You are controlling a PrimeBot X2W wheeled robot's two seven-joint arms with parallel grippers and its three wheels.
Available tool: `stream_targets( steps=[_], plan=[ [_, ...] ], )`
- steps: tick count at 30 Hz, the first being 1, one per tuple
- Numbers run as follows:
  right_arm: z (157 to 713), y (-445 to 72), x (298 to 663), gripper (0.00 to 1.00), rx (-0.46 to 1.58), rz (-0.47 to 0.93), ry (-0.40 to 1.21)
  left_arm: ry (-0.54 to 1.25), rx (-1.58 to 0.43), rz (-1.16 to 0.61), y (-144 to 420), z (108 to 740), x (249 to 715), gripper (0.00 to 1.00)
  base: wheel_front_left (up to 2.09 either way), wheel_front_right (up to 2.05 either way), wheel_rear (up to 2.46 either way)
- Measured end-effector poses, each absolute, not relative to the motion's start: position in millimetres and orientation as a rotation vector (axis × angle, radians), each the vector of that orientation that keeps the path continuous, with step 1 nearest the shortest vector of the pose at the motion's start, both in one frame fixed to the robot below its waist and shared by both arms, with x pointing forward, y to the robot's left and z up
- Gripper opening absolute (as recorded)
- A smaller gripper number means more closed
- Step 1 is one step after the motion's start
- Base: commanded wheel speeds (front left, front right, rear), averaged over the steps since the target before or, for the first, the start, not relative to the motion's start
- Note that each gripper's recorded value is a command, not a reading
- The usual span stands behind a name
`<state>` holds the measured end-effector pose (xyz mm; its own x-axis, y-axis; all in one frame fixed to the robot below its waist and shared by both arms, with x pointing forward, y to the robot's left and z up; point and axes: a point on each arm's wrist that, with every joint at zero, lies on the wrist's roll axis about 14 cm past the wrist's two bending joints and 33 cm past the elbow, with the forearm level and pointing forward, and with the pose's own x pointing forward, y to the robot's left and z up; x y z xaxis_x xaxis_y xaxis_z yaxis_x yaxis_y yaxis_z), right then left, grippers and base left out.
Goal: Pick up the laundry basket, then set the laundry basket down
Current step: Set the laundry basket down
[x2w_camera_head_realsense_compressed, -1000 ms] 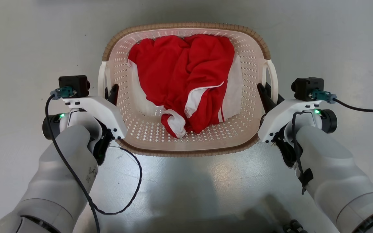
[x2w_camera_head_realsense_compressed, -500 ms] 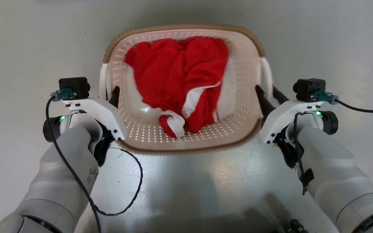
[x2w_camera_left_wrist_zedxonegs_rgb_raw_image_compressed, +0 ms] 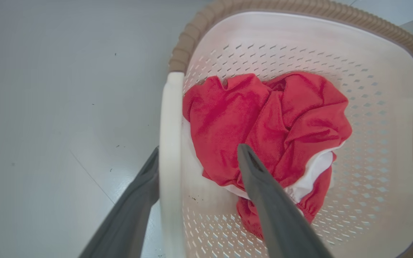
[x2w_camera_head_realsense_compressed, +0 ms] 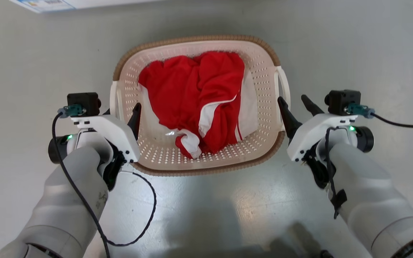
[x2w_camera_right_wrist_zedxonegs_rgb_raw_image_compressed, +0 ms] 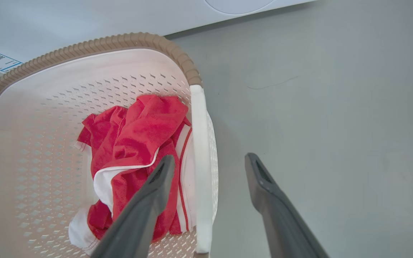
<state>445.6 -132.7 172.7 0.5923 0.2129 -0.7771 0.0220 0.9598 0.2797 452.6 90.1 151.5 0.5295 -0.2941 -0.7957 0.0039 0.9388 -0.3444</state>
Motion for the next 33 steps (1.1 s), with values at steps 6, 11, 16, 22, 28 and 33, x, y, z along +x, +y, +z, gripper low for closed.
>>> stream_targets(
  steps=[6, 11, 16, 22, 28, 33],
  plan=[
    [205, -129, 446, 1.00, 0.298, 0.114, 0.868, 0.949, -0.282, -0.184, 101, 180, 453, 1.00, 0.00, 0.00, 0.00],
    [243, -135, 447, 1.00, 0.295, 0.123, 0.784, 0.856, -0.291, -0.190, 104, 219, 460, 1.00, 0.00, 0.00, 0.00],
    [286, -145, 437, 1.00, 0.281, 0.131, 0.680, 0.752, -0.307, -0.210, 103, 263, 454, 1.00, 0.00, 0.00, 0.00],
    [340, -157, 419, 1.00, 0.270, 0.123, 0.528, 0.596, -0.303, -0.218, 107, 319, 436, 1.00, 0.00, 0.00, 0.00],
    [390, -174, 395, 1.00, 0.242, 0.094, 0.356, 0.415, -0.301, -0.220, 112, 375, 415, 1.00, 0.00, 0.00, 0.00],
    [430, -187, 378, 1.00, 0.202, 0.070, 0.209, 0.284, -0.287, -0.210, 119, 413, 397, 1.00, 0.00, 0.00, 0.00]
  ],
)
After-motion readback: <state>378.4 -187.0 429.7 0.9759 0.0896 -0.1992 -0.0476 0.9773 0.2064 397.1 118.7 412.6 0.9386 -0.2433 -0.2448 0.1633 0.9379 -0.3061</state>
